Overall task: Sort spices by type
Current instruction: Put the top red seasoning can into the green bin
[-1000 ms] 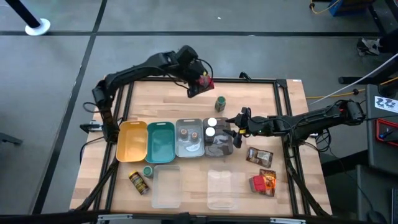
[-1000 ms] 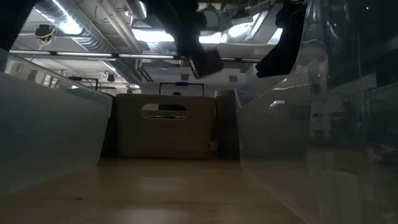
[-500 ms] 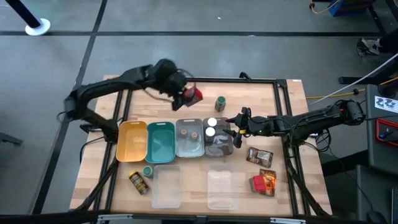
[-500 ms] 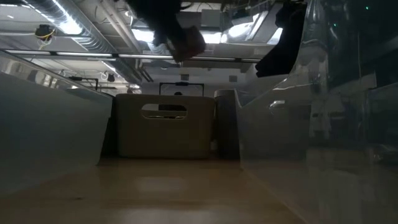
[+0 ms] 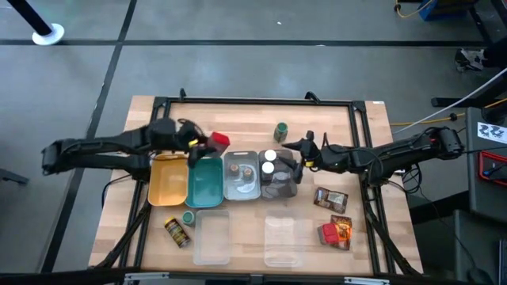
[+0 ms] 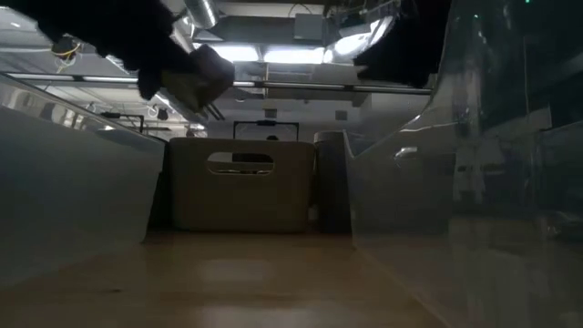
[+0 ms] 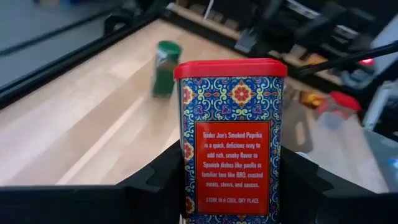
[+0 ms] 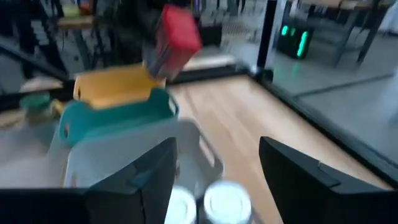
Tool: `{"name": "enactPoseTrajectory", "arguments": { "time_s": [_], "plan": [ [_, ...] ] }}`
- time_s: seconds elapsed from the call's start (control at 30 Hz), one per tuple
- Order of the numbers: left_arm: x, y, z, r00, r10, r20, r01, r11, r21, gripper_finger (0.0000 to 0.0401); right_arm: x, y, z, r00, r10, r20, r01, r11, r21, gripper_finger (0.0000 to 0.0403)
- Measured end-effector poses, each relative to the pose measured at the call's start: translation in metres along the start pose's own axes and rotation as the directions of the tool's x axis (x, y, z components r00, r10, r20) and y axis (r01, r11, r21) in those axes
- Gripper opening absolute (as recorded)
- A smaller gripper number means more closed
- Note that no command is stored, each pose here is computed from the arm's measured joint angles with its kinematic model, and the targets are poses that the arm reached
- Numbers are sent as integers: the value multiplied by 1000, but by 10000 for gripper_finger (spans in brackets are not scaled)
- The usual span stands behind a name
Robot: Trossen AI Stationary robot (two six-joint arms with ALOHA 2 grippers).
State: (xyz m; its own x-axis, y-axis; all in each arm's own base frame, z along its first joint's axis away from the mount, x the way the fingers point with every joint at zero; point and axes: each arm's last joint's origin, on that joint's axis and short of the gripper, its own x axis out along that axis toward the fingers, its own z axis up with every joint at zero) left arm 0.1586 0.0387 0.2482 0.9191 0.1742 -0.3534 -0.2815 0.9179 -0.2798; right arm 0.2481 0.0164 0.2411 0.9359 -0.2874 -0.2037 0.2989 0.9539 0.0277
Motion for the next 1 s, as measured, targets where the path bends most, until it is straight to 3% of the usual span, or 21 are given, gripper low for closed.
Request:
{"name": "enactPoseTrajectory", "arguments": {
  "time_s": [0.17,0.53,0.7,1.0],
  "plan": [
    [-6,3,-30,999,-21,27,20,1000,16,169,15,6,4,994,-2,107,5,1000,-26,230],
    [1,9,-74,998,14,-65,-12,1000,24,183,57,25,6,998,6,59,-3,999,-49,230],
    [3,9,-89,995,14,-102,-11,1000,27,173,59,26,7,999,5,53,-2,999,-52,230],
    [6,7,-103,999,7,-42,-3,994,110,182,59,26,8,998,6,61,-3,999,-48,230]
  ]
}}
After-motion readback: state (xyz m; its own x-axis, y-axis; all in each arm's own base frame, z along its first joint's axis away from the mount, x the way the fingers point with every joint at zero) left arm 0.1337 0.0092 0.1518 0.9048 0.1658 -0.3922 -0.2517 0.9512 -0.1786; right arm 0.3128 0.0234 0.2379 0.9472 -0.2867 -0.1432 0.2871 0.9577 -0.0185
